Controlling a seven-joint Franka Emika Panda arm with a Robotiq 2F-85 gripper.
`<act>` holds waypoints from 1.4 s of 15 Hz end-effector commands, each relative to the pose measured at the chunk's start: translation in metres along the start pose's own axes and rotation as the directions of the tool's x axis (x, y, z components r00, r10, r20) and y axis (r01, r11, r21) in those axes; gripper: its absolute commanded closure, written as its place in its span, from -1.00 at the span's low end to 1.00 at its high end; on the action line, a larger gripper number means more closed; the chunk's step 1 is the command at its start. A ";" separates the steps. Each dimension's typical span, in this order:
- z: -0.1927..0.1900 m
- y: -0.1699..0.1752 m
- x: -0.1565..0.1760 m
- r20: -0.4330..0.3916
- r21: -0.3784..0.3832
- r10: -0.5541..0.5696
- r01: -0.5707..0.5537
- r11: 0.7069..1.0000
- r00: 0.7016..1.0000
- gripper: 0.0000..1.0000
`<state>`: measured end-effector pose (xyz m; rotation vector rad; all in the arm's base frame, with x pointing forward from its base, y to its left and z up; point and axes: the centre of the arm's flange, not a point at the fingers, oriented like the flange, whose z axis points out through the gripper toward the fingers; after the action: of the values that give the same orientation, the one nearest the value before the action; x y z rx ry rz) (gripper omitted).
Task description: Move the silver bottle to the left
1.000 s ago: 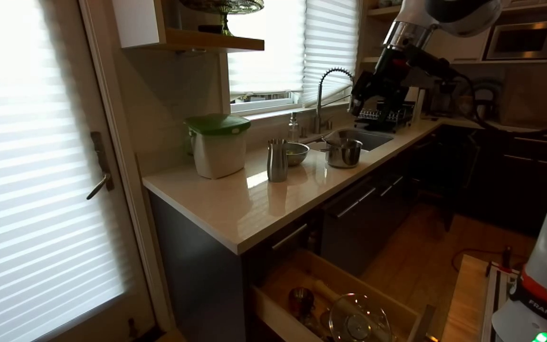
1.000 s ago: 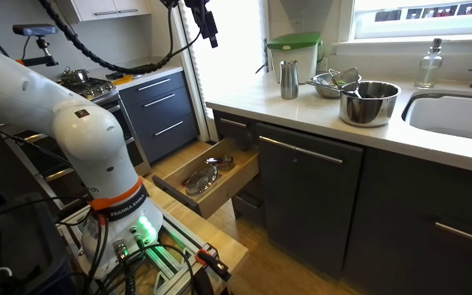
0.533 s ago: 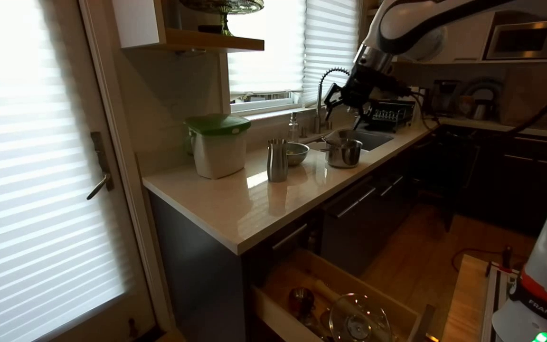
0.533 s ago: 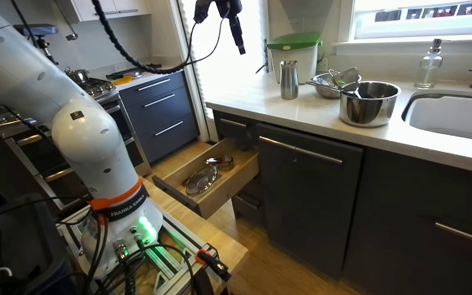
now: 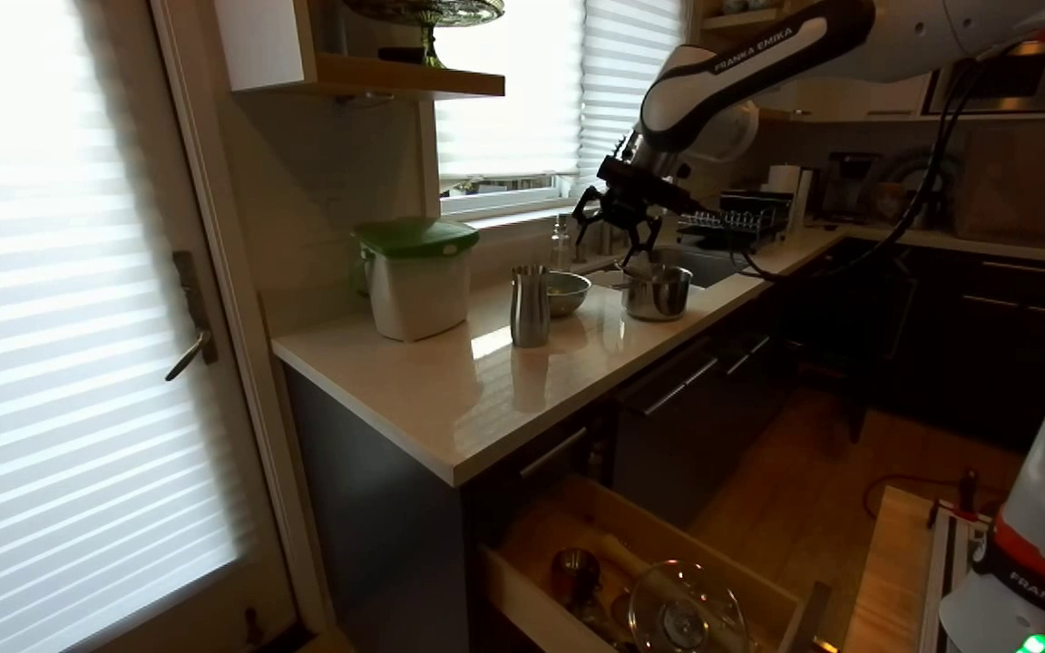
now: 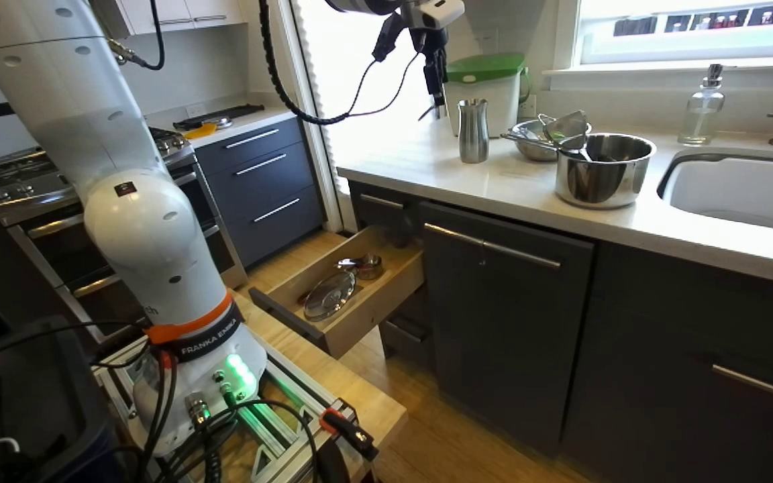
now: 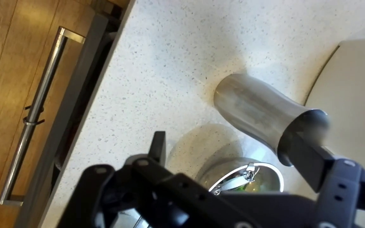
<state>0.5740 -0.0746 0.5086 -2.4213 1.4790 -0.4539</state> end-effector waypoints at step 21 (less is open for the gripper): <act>0.107 -0.081 0.045 -0.022 0.081 0.182 -0.180 0.980 0.983 -0.05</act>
<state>0.6888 -0.0673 0.4545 -2.2174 1.6347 -0.5631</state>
